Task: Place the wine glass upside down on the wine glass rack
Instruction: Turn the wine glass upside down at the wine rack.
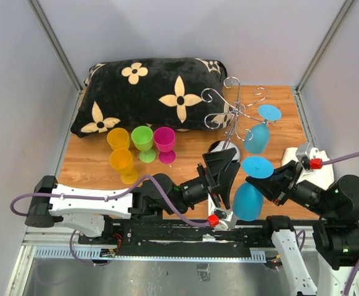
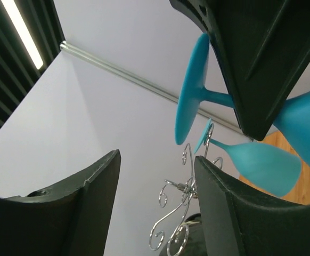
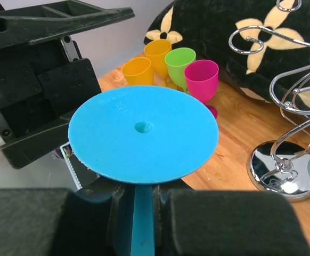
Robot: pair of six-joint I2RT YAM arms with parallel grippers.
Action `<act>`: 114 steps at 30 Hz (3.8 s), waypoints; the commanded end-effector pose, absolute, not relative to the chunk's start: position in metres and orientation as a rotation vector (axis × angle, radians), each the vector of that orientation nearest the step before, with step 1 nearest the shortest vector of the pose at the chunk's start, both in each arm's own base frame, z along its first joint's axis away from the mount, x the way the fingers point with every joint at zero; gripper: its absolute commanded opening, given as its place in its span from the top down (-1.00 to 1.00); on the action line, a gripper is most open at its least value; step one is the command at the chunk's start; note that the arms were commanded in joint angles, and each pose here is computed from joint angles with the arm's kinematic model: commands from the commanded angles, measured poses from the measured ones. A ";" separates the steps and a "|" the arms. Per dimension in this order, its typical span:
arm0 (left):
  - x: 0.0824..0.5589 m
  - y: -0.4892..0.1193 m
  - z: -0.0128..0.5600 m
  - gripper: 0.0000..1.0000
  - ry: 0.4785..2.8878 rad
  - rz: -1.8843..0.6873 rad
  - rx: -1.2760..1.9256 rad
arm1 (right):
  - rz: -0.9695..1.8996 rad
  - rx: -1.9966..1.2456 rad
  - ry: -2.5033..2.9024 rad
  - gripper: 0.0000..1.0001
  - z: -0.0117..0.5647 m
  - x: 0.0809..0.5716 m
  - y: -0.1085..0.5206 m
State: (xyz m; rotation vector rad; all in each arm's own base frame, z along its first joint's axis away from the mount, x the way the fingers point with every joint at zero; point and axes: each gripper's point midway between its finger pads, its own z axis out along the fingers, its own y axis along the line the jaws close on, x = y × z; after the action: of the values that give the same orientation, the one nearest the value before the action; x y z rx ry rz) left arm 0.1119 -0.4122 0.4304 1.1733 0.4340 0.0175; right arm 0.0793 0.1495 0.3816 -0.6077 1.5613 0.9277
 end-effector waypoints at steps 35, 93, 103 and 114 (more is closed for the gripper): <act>0.091 -0.435 0.444 0.99 0.507 -0.141 1.203 | 0.792 -0.726 1.393 0.24 0.386 0.068 0.147; 0.141 -0.374 0.481 -0.36 0.820 -0.391 0.966 | 0.509 -0.503 1.195 0.99 0.380 0.116 0.111; 0.280 -0.325 0.484 -0.67 1.318 -0.479 0.534 | 0.298 -0.186 1.216 0.99 0.370 0.152 0.057; 0.353 -0.338 0.416 -0.64 1.627 -0.563 0.513 | 0.245 0.005 1.278 0.99 0.348 0.182 0.031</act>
State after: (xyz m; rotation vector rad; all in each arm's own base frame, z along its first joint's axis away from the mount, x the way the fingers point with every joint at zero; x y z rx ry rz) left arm 0.3378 -0.3391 0.4415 0.5471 1.4789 -0.4509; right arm 0.1784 0.0405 0.3361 -0.0656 1.3360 0.2593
